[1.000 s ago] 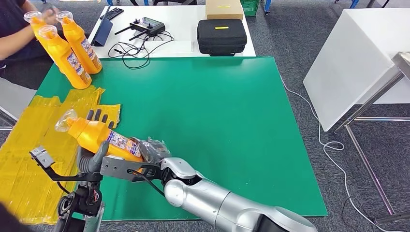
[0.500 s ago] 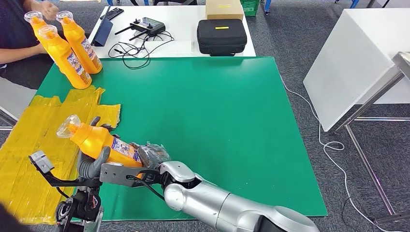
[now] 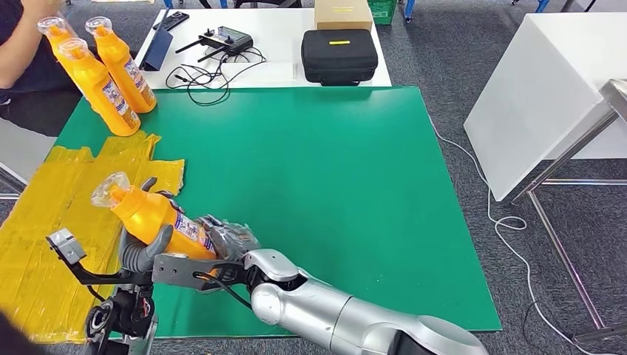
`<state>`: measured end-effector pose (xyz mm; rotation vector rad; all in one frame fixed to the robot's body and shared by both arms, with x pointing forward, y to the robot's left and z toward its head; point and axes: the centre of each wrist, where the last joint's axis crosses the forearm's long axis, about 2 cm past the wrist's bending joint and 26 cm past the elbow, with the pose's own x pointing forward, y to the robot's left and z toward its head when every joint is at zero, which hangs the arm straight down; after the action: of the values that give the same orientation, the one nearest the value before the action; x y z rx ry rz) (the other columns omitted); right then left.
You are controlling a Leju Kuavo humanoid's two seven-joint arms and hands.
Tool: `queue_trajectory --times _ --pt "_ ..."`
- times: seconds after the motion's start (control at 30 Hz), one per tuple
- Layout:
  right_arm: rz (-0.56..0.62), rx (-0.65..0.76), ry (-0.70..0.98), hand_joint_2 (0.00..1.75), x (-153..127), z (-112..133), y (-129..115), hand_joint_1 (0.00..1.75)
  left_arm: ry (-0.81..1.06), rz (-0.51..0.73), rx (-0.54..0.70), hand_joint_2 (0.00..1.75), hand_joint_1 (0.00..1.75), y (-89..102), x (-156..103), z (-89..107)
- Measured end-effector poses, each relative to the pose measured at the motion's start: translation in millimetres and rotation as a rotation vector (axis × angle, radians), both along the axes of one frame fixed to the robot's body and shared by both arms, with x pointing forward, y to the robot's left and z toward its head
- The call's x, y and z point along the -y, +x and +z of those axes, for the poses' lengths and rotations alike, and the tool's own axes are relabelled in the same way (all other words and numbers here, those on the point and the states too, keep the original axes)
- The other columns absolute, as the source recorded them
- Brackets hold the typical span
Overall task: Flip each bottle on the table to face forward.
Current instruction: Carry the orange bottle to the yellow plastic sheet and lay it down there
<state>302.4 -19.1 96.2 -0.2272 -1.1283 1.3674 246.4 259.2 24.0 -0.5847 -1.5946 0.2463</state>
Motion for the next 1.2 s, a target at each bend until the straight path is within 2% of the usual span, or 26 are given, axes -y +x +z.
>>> queue_trajectory --times 0.13,0.23,0.37,0.53,0.63,0.7,0.77,0.83,0.97,1.1,1.2 --pt "-0.004 0.109 0.113 0.0 2 6 7 0.0 0.19 0.094 -0.004 1.75 1.75 2.3 -8 1.0" --pt "0.002 0.22 0.21 0.0 7 17 21 0.0 0.395 0.214 0.005 1.75 1.75 5.1 -25 3.9" --pt "-0.018 0.302 0.242 0.0 18 29 37 0.0 0.625 0.362 0.014 1.75 1.75 5.3 -49 6.9" --pt "-0.048 0.345 0.3 0.0 34 38 44 0.0 1.137 0.68 0.088 1.75 1.75 5.5 -80 16.8" --pt "-0.086 0.345 0.353 0.0 48 41 48 0.0 1.438 0.795 0.228 1.75 1.75 9.9 -97 25.0" --pt "-0.112 0.344 0.385 0.0 56 41 50 0.0 1.68 0.769 0.371 1.75 1.75 14.7 -108 32.8" --pt "-0.132 0.342 0.412 0.0 62 41 52 0.0 1.87 0.713 0.438 1.75 1.75 18.2 -119 38.9" --pt "-0.143 0.338 0.435 0.0 67 40 53 0.0 1.967 0.703 0.407 1.75 1.75 19.5 -128 42.1" --pt "-0.155 0.333 0.461 0.0 72 38 55 0.0 2.038 0.726 0.269 1.75 1.75 22.5 -131 42.5" --pt "-0.15 0.326 0.476 0.0 74 36 54 0.0 2.057 0.734 0.121 1.75 1.75 30.3 -119 35.3" --pt "-0.143 0.315 0.476 0.0 73 36 54 0.0 2.078 0.675 0.094 1.75 1.75 35.0 -105 24.8"
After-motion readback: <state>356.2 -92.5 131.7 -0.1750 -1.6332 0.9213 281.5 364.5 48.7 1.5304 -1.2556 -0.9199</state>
